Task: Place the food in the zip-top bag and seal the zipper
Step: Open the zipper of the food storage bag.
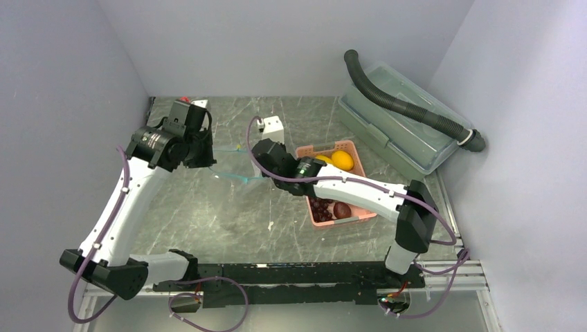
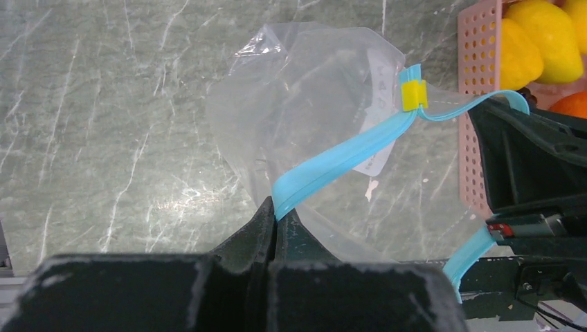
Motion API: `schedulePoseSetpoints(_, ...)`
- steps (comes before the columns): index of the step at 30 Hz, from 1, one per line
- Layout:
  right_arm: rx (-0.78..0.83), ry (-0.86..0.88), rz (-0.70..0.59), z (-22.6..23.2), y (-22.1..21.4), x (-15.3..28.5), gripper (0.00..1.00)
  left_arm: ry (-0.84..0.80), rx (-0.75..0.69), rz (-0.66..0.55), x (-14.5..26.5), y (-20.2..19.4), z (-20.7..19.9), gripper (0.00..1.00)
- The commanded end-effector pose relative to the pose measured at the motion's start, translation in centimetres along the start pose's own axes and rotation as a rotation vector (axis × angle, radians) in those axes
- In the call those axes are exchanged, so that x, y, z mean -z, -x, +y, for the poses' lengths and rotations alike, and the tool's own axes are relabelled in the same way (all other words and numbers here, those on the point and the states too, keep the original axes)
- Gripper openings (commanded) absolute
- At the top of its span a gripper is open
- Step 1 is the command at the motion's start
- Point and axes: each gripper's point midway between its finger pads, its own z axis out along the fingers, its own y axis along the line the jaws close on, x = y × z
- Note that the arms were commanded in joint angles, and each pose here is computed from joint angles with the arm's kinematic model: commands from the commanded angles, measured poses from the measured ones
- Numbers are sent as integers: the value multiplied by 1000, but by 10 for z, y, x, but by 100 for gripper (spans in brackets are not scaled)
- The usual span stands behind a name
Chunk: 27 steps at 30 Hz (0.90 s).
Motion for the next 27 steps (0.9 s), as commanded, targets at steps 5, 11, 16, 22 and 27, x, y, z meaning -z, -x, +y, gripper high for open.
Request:
schedulePoseSetpoints(5,-122,67,41,-6,-14,-7,0,81,-63,-41,-9,19,10,0)
schedulePoseSetpoints(11,-147,76,68,-10,-31,-14,0,129,-78,-50,-17,29,14,0)
schedulePoseSetpoints(16,-193,96,90,-10,-43,-24,0,141,-102,-55,-26,36,12,0)
schedulePoseSetpoints(22,-229,97,111,-14,-51,-35,0,147,-160,-67,-32,43,4,0)
schedulePoseSetpoints(27,-238,94,122,-20,-59,-41,0,202,-183,-97,-34,51,8,0)
